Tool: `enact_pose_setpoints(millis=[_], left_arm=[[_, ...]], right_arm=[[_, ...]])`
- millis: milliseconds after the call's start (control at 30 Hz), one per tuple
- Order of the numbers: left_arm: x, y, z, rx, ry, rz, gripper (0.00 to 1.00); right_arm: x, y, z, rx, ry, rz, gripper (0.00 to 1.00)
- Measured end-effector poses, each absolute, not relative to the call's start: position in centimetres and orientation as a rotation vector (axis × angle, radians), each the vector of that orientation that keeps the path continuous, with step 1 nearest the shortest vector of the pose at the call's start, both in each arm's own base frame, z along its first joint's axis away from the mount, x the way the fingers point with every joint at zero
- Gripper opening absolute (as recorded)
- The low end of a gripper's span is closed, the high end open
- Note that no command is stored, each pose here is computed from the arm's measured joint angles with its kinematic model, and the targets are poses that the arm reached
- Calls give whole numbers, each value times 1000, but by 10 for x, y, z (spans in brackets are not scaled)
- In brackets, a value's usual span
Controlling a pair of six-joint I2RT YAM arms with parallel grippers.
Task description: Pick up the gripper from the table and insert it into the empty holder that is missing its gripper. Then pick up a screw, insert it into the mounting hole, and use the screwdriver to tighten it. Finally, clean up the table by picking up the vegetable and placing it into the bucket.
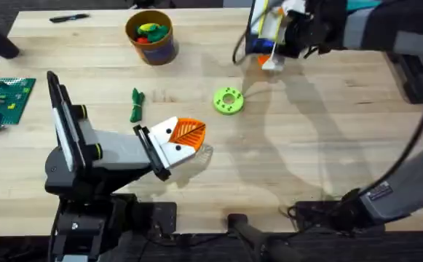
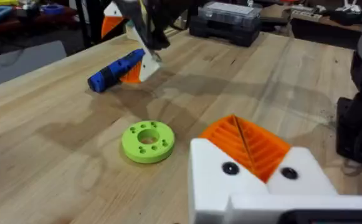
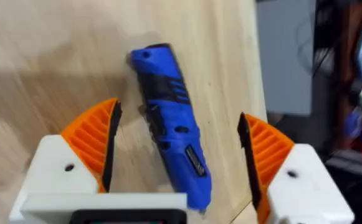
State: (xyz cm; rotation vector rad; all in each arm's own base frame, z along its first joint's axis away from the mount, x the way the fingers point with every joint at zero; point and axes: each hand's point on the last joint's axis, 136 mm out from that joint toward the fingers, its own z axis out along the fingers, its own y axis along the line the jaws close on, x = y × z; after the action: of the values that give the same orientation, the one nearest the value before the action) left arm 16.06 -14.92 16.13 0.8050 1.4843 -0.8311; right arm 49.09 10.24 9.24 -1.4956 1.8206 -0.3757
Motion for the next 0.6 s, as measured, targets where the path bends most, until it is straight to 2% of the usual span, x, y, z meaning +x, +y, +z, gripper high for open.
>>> enact_pose_setpoints(millis=[233, 267, 433, 467, 600], left_arm=[[161, -149, 161, 805, 1484, -831, 31], [161, -149, 161, 809, 1481, -826, 129], [161, -149, 161, 807, 1482, -828, 900], [161, -149, 161, 806, 1484, -830, 961], [163, -148, 162, 798, 1483, -817, 985]], right_arm=[[458, 98, 157, -1107, 2025, -195, 992], [451, 97, 163, -1059, 2058, -167, 992], [402, 89, 187, -801, 2244, -18, 993], [393, 88, 191, -759, 2274, 4, 993], [351, 80, 209, -609, 2366, 73, 993]])
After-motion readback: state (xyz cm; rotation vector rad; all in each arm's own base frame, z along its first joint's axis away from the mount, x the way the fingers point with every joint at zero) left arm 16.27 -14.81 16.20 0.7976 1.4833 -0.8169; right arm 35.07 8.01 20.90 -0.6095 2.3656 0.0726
